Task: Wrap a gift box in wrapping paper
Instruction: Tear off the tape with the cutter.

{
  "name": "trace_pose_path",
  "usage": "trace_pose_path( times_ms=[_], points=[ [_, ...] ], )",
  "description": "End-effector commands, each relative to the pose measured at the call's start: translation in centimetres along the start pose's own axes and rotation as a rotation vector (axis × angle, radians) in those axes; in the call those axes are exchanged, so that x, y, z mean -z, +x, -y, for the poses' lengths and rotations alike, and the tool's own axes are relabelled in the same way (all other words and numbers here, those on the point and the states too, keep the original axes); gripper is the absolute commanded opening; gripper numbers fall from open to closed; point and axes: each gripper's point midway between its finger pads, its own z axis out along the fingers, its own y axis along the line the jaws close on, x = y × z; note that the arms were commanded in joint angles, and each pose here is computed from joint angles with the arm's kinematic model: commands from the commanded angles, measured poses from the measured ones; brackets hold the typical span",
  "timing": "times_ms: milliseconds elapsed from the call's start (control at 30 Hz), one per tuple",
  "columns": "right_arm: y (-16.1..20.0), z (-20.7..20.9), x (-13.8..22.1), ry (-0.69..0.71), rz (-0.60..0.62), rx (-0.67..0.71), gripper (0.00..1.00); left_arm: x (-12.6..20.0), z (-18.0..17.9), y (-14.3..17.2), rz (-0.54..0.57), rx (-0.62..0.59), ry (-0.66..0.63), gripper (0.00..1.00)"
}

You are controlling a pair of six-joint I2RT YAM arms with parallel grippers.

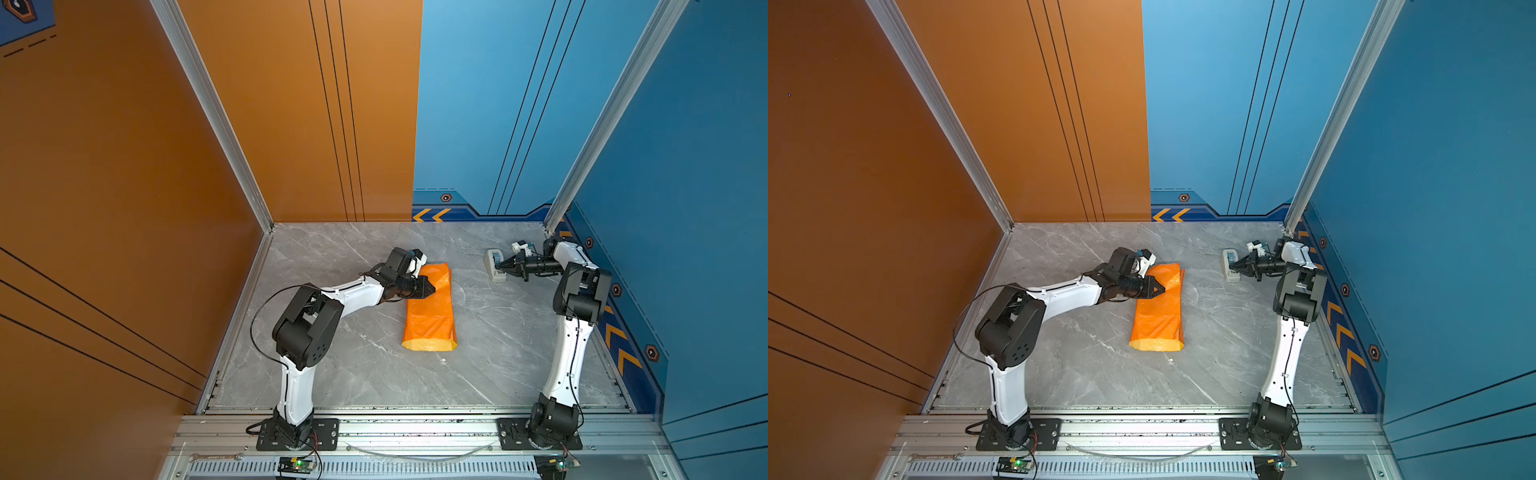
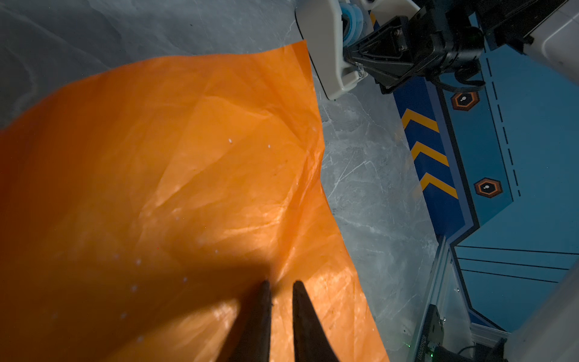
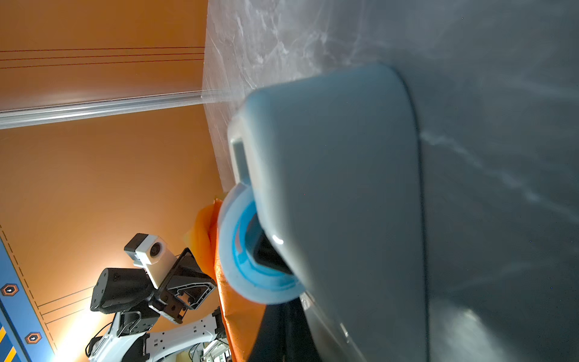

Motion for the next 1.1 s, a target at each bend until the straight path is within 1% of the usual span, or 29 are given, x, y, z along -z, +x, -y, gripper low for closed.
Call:
trace_pose_path(
  times_ms=[0, 233, 533, 667, 867, 1067],
  points=[
    [0.1, -1.5, 1.2, 0.036, 0.027, 0.016, 0.00, -1.6, -4.7, 4.6, -0.132, 0.070, -0.157, 0.17],
    [0.2, -3.5, 1.9, 0.033, 0.054, 0.038, 0.00, -1.5, -4.6, 4.4, -0.129, 0.065, -0.157, 0.17],
    [0.4, -4.4, 2.2, 0.011, 0.074, -0.005, 0.00, -1.4, -4.5, 4.3, -0.124, 0.059, -0.155, 0.17],
    [0.7, -4.2, 2.4, 0.034, 0.088, -0.034, 0.00, -1.4, -4.5, 4.4, -0.125, 0.059, -0.154, 0.17],
    [1.9, -4.6, 3.4, 0.062, 0.123, -0.046, 0.00, -1.4, -4.4, 4.4, -0.122, 0.060, -0.151, 0.17],
    [4.0, -4.3, 4.3, 0.089, 0.169, -0.073, 0.00, -1.5, -4.3, 4.4, -0.125, 0.057, -0.147, 0.17]
  ],
)
